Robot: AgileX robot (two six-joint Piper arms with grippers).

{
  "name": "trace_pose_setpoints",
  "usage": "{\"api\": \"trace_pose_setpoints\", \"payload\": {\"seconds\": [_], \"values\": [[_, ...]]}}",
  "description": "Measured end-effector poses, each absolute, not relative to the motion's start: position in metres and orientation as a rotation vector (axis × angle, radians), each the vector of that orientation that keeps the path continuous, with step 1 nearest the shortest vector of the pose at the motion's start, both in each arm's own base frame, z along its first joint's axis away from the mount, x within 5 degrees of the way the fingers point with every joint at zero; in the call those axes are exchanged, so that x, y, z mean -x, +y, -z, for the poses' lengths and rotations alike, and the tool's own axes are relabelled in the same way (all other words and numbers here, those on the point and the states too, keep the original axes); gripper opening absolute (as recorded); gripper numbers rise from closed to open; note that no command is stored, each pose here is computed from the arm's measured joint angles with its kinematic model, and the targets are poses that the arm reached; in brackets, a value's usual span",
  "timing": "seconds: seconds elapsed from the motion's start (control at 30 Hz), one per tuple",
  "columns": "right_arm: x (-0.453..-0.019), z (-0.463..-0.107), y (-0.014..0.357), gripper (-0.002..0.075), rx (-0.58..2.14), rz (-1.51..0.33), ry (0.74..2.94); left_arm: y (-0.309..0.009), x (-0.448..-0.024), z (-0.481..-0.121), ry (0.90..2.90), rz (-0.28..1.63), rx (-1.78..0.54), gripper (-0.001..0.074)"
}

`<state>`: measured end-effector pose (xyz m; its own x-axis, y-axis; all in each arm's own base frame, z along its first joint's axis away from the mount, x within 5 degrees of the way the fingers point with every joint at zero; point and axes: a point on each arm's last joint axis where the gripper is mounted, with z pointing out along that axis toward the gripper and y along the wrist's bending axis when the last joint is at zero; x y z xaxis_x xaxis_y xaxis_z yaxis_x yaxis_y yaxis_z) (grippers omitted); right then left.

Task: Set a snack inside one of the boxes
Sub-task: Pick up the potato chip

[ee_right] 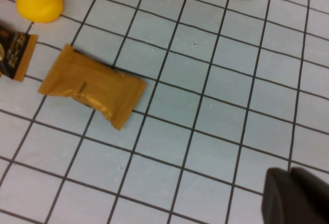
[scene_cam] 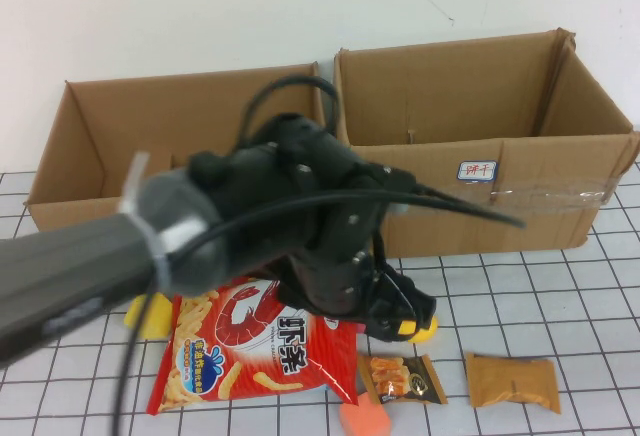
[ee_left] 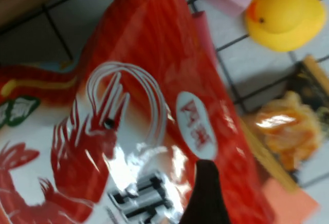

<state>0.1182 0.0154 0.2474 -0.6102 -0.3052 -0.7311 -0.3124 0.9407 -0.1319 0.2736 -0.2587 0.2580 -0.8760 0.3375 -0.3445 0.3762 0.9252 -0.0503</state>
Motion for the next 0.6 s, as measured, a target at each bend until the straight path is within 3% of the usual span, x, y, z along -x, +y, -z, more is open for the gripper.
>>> {"api": "trace_pose_setpoints", "payload": {"seconds": [0.23, 0.6], "values": [[-0.118, -0.248, 0.016, -0.0001, 0.430, -0.023, 2.262, -0.260, -0.288, -0.221, 2.807, -0.053, -0.500, 0.0482], [-0.118, -0.248, 0.016, -0.0001, 0.424, -0.031, 2.261, -0.257, -0.295, -0.208, 2.800, -0.194, -0.535, 0.0466]]}}
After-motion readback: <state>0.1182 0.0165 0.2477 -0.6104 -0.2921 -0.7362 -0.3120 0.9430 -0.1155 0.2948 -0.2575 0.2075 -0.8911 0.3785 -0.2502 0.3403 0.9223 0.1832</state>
